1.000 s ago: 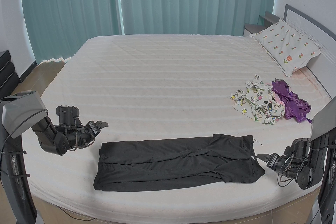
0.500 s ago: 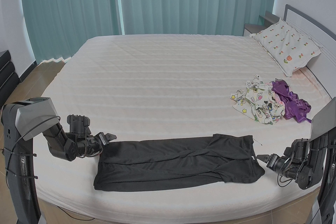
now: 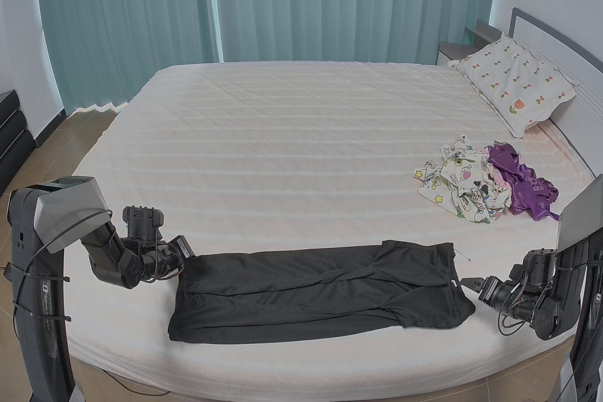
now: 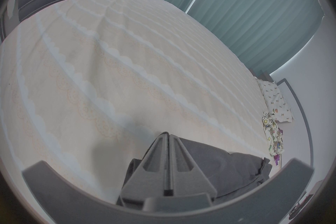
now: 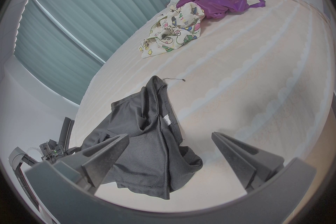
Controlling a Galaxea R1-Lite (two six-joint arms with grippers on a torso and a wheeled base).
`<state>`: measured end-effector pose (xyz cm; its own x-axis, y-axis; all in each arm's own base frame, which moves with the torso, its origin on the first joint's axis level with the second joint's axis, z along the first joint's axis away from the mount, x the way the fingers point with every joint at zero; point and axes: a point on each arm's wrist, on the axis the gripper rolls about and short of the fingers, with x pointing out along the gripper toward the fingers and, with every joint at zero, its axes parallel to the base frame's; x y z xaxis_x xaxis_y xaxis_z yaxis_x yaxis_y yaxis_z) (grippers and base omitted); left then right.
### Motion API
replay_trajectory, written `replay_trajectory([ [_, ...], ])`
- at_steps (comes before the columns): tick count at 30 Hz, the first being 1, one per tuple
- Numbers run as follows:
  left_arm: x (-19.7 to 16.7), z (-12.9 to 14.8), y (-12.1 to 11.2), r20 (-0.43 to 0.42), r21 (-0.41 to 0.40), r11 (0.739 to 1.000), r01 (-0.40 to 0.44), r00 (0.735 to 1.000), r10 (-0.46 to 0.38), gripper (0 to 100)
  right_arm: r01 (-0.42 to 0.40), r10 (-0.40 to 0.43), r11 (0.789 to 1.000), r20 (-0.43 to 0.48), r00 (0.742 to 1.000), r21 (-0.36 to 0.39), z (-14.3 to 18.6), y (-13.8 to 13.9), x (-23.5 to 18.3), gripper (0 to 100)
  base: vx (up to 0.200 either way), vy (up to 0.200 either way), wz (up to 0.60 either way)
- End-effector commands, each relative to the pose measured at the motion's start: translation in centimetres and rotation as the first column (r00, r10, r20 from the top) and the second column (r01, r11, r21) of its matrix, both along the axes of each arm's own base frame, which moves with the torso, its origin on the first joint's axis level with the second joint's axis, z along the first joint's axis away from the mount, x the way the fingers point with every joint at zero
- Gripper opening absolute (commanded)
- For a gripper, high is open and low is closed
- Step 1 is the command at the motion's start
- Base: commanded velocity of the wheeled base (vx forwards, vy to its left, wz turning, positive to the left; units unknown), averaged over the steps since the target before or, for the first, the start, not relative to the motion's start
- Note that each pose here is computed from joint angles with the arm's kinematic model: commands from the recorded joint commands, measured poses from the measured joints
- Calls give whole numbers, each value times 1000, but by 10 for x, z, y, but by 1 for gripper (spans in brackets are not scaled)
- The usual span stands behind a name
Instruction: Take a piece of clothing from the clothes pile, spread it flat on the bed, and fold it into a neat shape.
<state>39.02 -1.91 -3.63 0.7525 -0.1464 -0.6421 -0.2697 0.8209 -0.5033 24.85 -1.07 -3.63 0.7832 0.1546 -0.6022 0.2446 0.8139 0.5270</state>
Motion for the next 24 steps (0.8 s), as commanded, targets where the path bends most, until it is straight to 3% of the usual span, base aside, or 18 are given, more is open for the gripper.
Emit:
replay_trajectory([
  [1,1,1,0,14,-17,1000,-18,1000,18,0,0,0,1000,9,1000,0,0,0,1,100,0,0,0],
  [6,6,6,1,68,-51,996,-74,995,78,0,0,0,1000,9,1000,0,0,0,1,100,0,0,0],
  [15,10,8,7,86,-75,988,-132,987,138,0,-1,1,1000,-1,1000,-3,-2,0,0,100,0,0,0],
  [24,14,5,9,88,-84,986,-143,985,151,0,1,-1,1000,6,1000,-1,-2,0,2,100,0,0,0],
])
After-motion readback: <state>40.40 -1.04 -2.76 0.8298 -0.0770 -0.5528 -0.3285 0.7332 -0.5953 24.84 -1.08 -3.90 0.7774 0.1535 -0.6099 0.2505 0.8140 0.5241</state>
